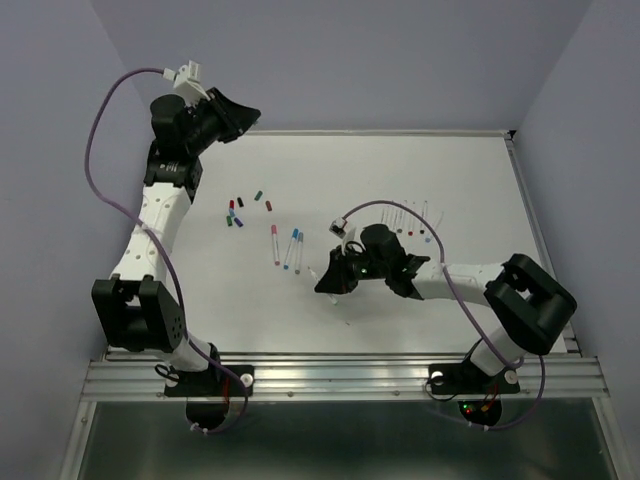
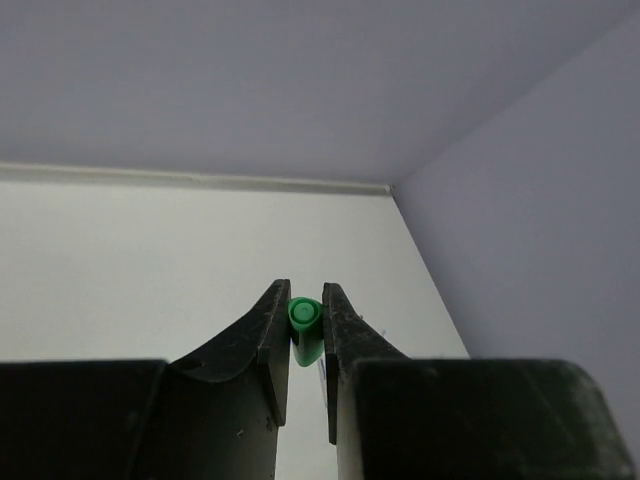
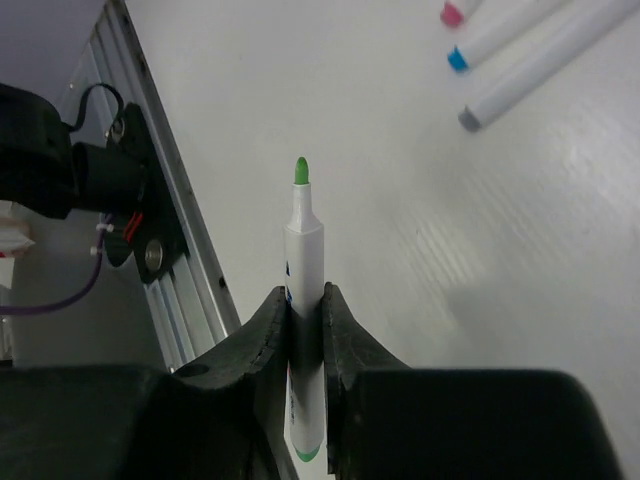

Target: Open the pen caps

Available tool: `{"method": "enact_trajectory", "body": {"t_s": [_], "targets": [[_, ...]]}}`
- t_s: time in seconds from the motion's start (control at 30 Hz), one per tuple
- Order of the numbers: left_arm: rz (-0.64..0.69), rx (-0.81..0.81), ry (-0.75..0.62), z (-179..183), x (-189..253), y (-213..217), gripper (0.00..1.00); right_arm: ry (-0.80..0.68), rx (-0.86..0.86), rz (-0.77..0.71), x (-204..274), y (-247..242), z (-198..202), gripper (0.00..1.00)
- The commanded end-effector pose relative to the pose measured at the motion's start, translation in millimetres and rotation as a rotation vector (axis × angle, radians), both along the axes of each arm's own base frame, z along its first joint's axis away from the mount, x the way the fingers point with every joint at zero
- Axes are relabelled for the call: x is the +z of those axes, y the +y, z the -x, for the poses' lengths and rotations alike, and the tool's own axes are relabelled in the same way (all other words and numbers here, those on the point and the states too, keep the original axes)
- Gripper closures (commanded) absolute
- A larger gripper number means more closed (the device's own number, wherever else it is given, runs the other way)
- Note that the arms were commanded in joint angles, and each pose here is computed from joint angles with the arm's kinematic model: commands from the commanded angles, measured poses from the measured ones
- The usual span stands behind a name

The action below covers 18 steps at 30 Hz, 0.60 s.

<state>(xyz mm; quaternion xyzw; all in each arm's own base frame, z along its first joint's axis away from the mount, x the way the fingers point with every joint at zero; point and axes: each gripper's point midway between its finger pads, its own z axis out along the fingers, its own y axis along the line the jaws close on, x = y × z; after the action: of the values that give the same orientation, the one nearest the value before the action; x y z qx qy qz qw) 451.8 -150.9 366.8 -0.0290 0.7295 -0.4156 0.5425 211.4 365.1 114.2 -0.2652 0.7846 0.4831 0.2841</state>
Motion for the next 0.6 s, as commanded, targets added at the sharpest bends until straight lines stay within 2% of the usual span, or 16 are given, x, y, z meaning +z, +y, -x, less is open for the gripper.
{"method": "enact_trajectory", "body": {"t_s": [0.0,0.07,0.17,0.3,0.37,0.4,0.57], "targets": [[-0.018,0.094,-0.151,-6,49,25,1.0,-0.052,-0.034,-0.131,50,1,-3,0.99],[-0.027,0.107,-0.125,-6,36,29,1.0,-0.073,-0.085,-0.105,51,-3,-12,0.99],[-0.059,0.181,-0.039,-8,0,41,1.0,-0.07,-0.277,0.008,44,-21,-52,0.99],[-0.159,0.369,0.205,-12,-79,76,1.0,-0.009,-0.514,0.109,25,-66,-104,0.99],[-0.188,0.373,0.275,-15,-107,78,1.0,-0.009,-0.638,0.168,19,-88,-128,0.99],[-0.206,0.372,0.317,-13,-122,79,1.0,-0.02,-0.753,0.248,11,-113,-142,0.99],[-0.281,0.387,0.501,-13,-194,86,1.0,-0.056,-0.853,0.318,15,-141,-168,0.98]]}}
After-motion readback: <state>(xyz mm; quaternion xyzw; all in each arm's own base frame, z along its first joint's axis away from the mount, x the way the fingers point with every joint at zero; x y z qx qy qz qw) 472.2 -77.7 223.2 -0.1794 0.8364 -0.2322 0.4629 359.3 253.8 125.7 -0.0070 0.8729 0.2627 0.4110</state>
